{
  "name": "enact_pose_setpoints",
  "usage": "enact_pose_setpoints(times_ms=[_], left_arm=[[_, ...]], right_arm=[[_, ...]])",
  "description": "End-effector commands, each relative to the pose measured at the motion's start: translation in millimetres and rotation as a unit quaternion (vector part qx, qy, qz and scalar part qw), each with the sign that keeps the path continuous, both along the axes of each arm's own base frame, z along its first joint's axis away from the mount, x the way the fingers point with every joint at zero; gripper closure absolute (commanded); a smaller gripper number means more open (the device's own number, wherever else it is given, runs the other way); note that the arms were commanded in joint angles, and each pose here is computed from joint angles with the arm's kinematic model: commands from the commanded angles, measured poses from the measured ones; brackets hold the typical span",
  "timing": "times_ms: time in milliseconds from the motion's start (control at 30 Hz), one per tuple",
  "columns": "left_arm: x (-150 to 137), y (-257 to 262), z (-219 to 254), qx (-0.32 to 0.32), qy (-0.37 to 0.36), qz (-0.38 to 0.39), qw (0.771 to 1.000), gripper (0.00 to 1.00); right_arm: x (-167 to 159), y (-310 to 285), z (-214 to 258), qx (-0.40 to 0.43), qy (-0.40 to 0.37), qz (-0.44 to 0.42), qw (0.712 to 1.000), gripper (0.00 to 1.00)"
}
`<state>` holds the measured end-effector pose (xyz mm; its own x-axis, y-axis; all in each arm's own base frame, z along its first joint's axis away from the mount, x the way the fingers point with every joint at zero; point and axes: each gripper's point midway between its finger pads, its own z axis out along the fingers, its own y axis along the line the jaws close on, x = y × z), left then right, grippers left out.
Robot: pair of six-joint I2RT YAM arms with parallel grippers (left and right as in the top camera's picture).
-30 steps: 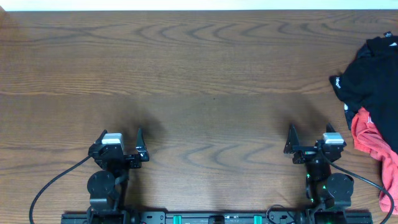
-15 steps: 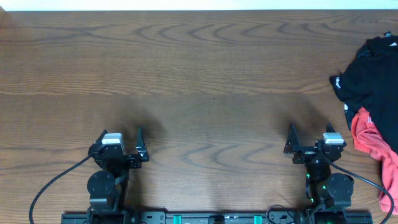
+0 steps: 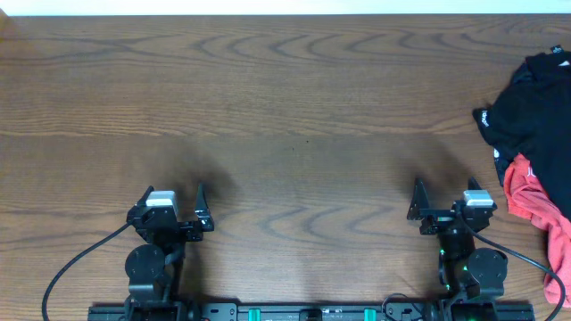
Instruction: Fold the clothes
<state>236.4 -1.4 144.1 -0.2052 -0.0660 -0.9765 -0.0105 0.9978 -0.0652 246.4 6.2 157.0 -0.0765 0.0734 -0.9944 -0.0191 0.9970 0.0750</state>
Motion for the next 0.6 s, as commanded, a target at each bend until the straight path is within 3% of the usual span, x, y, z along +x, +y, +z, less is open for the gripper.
enact_pose_setpoints(times_ms=[0,567], left_arm=[[0.1,3.2,-13.5,0.006,0.016,0.007,1.000,0.02],[0.8,1.8,-11.0,0.003,0.011,0.004,1.000,0.02]], right_arm=[[-0.2,-0.4,-0.5,-0.003,0.000,-0.003,1.000,0.01],[-0.2,-0.4,-0.4,-0.003,0.000,-0.003,1.000,0.01]])
